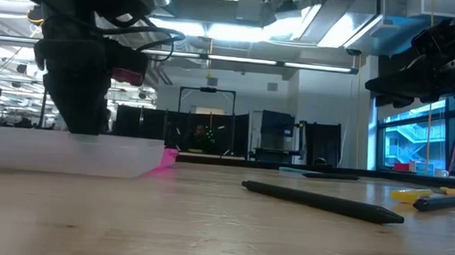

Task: Pick & place school supplies into a supply box
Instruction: Put the middle black pen into the pink supply box, then put the bottom left black pen into the pink supply box

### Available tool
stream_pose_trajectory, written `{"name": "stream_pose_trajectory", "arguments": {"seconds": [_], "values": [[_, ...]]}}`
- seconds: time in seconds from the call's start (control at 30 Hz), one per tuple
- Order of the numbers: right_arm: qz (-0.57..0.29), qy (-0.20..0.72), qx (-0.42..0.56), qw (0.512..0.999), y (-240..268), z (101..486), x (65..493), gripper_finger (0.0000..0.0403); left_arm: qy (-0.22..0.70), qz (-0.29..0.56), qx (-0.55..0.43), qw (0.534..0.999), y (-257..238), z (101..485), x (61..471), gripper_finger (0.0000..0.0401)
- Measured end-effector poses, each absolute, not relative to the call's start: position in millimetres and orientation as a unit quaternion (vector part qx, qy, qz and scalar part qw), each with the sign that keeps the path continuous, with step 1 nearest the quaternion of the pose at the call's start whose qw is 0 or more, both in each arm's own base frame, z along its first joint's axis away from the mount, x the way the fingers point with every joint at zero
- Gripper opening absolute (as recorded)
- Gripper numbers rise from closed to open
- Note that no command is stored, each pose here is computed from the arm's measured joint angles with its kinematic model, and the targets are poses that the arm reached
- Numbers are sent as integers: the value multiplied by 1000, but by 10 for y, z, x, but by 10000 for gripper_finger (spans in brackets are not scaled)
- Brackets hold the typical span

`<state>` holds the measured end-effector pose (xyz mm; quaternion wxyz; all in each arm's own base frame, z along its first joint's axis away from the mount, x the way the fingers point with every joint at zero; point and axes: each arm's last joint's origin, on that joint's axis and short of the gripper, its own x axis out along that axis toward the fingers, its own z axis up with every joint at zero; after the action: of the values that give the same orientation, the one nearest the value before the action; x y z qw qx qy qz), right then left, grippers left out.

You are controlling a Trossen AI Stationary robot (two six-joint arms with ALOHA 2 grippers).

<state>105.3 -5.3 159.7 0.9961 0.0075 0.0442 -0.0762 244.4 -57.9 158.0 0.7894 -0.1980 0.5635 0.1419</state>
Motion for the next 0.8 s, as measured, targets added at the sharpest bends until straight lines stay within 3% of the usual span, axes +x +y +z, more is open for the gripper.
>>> {"name": "stream_pose_trajectory", "arguments": {"seconds": [0.17, 0.43, 0.57, 0.8], "values": [[-77, 44, 7, 996, -54, 1597, 1053, 34, 520, 94, -181, 830, -587, 1910, 2652, 120], [-77, 44, 7, 996, -54, 1597, 1053, 34, 412, -20, -14, 911, -619, 2512, 3157, 119], [-77, 44, 7, 996, -54, 1597, 1054, 34, 422, -58, 36, 904, -644, 2511, 3483, 123], [-77, 44, 7, 996, -54, 1597, 1053, 34, 473, -139, 139, 859, -758, 2184, 3988, 123]]}}
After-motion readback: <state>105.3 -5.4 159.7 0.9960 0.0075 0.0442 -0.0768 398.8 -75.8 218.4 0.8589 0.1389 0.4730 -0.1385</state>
